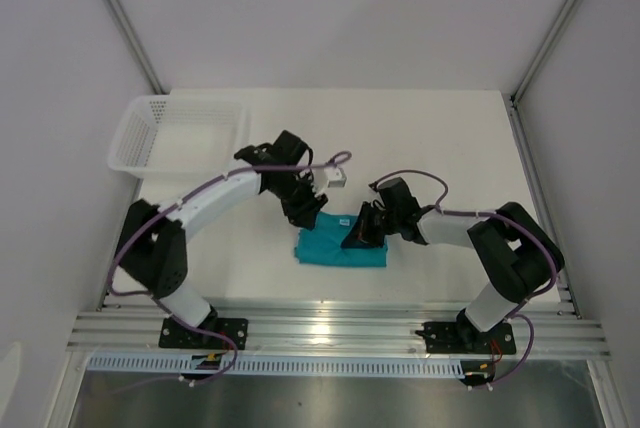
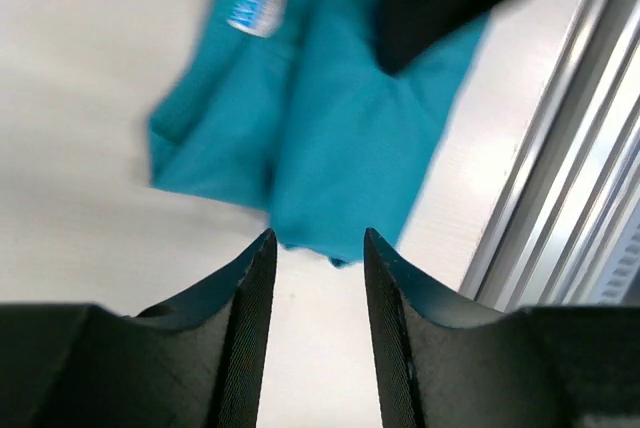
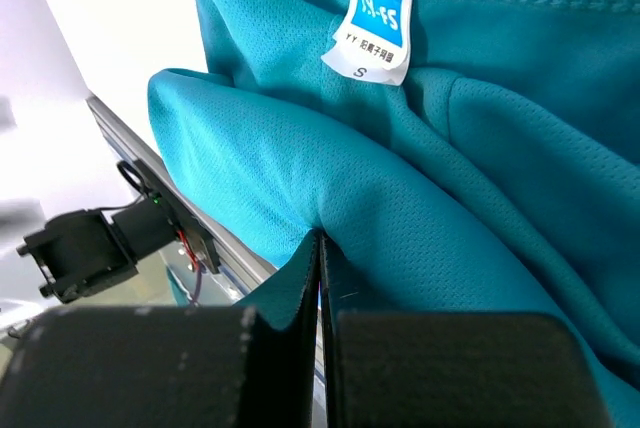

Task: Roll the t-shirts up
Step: Roll the tshirt

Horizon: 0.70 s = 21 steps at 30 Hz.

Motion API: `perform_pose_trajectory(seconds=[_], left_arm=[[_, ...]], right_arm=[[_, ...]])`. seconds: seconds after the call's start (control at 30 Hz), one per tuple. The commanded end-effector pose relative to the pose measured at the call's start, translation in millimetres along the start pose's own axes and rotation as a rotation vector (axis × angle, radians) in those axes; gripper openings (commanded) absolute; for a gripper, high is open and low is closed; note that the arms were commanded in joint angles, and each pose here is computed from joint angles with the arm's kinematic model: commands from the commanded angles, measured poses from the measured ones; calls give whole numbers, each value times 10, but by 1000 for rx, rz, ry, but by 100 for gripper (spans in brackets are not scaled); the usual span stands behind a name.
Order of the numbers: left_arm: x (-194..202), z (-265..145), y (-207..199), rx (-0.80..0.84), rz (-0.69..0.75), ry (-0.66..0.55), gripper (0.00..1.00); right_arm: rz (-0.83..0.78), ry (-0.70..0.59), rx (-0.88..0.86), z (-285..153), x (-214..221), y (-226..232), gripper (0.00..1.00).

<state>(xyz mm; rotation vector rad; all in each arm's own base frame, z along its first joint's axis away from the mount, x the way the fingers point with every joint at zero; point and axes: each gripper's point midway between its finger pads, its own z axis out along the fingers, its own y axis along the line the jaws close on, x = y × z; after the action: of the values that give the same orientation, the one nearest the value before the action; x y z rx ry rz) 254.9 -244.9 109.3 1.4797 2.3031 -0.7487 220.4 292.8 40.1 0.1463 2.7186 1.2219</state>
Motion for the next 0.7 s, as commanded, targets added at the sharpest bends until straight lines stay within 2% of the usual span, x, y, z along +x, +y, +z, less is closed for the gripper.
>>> perform_pose_trajectory(seconds=[0.0, 0.03, 0.07, 0.1, 0.17, 0.2, 0.27, 0.37, 0.4, 0.43, 0.47, 0.67], left_arm=[[53, 16, -324, -26, 293, -18, 45], [210, 110, -382, -52, 344, 48, 46], [296, 181, -390, -68, 385, 65, 47], [260, 141, -398, -102, 467, 46, 47], [444, 254, -412, -141, 593, 85, 49], [327, 261, -371, -189, 644, 42, 51], [391, 291, -347, -232, 708, 53, 56], [475, 365, -340, -236, 746, 71, 58], [437, 393, -314, -256, 767, 55, 63], [454, 423, -306, -261, 789, 58, 64], [596, 485, -276, -256, 810, 92, 64], [614, 607, -297, -241, 845, 94, 63]], right_arm=[[27, -33, 8, 4, -79, -101, 0], [35, -33, 15, 2, -85, -119, 0], [35, -39, 17, -1, -103, -122, 0], [36, -37, 17, 4, -97, -123, 0], [35, -38, 15, 12, -114, -117, 0], [38, -40, 15, 16, -122, -119, 0], [36, -45, 8, 18, -131, -110, 0], [37, -49, 14, 13, -134, -127, 0], [39, -49, 16, 12, -132, -138, 0], [38, -48, 13, 8, -129, -130, 0], [39, -46, 13, 8, -122, -129, 0], [35, -54, 14, -26, -111, -136, 0]])
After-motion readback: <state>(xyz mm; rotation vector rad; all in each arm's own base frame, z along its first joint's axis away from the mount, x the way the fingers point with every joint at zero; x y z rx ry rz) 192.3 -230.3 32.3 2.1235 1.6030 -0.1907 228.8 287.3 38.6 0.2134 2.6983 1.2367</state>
